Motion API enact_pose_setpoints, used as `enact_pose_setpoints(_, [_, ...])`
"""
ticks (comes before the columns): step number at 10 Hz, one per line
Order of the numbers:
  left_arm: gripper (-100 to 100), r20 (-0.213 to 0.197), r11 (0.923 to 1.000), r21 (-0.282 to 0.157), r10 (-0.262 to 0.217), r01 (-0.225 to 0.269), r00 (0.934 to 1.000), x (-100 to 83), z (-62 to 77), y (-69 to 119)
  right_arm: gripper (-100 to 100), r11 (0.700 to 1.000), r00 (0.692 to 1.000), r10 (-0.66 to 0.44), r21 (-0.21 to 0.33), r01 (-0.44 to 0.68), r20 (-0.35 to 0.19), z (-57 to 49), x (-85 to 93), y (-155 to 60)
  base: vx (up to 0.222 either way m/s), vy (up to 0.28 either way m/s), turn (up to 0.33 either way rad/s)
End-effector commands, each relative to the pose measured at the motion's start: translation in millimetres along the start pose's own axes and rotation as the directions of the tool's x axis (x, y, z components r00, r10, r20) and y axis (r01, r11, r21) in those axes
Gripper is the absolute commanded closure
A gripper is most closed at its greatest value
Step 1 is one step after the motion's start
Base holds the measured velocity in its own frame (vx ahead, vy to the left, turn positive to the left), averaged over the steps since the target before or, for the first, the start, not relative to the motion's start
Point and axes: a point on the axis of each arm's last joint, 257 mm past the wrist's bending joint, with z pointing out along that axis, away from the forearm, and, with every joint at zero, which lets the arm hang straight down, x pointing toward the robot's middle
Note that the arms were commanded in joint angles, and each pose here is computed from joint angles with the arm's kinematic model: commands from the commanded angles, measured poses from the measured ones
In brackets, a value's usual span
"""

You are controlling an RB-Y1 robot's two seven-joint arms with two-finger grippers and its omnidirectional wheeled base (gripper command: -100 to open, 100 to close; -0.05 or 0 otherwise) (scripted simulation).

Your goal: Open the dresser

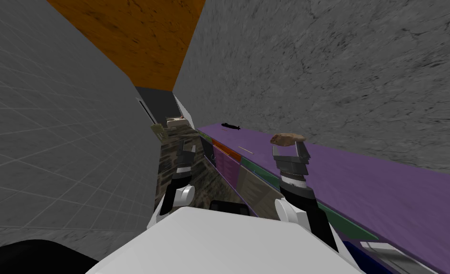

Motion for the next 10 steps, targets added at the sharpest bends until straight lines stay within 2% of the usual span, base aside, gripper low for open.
enact_pose_setpoints(1, [0, 0.0, 1.0, 0.0, 0.0, 0.0, 1.0, 0.0, 0.0, 0.0, 0, 1.0, 1.0, 0.0, 0.0, 0.0, 0.0, 0.0, 0.0, 0.0, 0.0, 0.0, 0.0])
enact_pose_setpoints(9, [0, 0.0, 1.0, 0.0, 0.0, 0.0, 1.0, 0.0, 0.1, -0.2, 0, 1.0, 1.0, 0.0, 0.0, 0.0, 0.0, 0.1, 0.0, 0.2, 0.0, 0.0, 0.0])
enact_pose_setpoints(10, [0, 0.0, 1.0, 0.0, 0.0, 0.0, 1.0, 0.0, 0.1, -0.2, -100, 0.998, 0.997, -0.057, 0.009, 0.057, -0.048, 0.0, 6.7, -3.9, 0.011, 0.022, -0.019])
